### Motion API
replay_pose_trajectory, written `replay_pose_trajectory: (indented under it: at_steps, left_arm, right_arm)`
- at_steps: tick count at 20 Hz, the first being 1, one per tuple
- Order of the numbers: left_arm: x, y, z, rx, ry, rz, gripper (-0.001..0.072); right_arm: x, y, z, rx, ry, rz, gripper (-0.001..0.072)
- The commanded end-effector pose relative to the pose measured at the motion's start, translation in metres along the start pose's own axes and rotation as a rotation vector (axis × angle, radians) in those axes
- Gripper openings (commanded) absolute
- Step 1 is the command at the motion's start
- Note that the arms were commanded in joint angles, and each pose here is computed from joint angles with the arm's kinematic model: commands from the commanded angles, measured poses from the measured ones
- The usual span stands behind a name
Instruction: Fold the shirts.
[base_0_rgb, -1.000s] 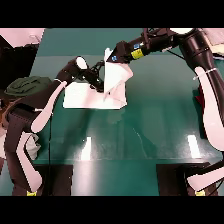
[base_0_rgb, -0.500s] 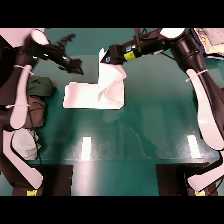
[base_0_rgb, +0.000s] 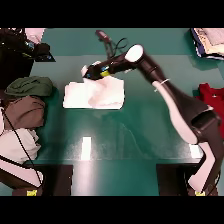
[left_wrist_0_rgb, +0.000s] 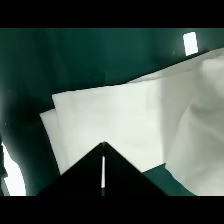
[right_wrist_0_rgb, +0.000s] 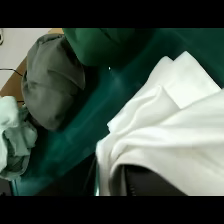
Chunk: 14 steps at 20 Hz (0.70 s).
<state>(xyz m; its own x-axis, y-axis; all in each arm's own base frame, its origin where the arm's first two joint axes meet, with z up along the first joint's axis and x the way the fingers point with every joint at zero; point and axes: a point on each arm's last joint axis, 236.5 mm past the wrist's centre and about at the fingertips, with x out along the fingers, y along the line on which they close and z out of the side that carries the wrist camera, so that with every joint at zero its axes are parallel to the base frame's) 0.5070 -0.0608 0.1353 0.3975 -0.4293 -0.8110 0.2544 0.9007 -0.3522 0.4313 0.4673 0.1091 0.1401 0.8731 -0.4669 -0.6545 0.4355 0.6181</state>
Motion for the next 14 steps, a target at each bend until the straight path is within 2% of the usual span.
replay_pose_trajectory:
  at_steps: [1,2,3,4,8,10,14]
  left_arm:
    - [-0.001,-0.005,-0.006,-0.015,0.016,-0.037,0.0022]
    - [0.0,-0.006,-0.009,-0.017,0.026,-0.041,0.0022]
    - [0.0,-0.006,-0.011,-0.017,0.034,-0.042,0.0022]
    - [0.0,-0.007,-0.013,-0.017,0.044,-0.044,0.0022]
    - [-0.001,-0.009,-0.023,-0.012,0.086,-0.053,0.0022]
    - [-0.001,-0.009,-0.023,-0.012,0.087,-0.053,0.0022]
    - [-0.001,-0.009,-0.022,-0.012,0.082,-0.053,0.0022]
  right_arm:
    - [0.056,0.022,0.013,-0.082,-0.14,0.078,0.0357]
    - [0.065,0.034,0.018,-0.097,-0.176,0.117,0.0426]
    - [0.069,0.041,0.021,-0.089,-0.196,0.143,0.0527]
    - [0.068,0.041,0.021,-0.102,-0.196,0.136,0.0539]
    - [0.008,0.004,0.004,0.003,-0.113,0.092,0.0528]
    - [-0.033,-0.022,-0.023,0.059,-0.01,0.08,0.0484]
    - [-0.109,-0.107,-0.081,0.244,0.111,-0.138,0.048]
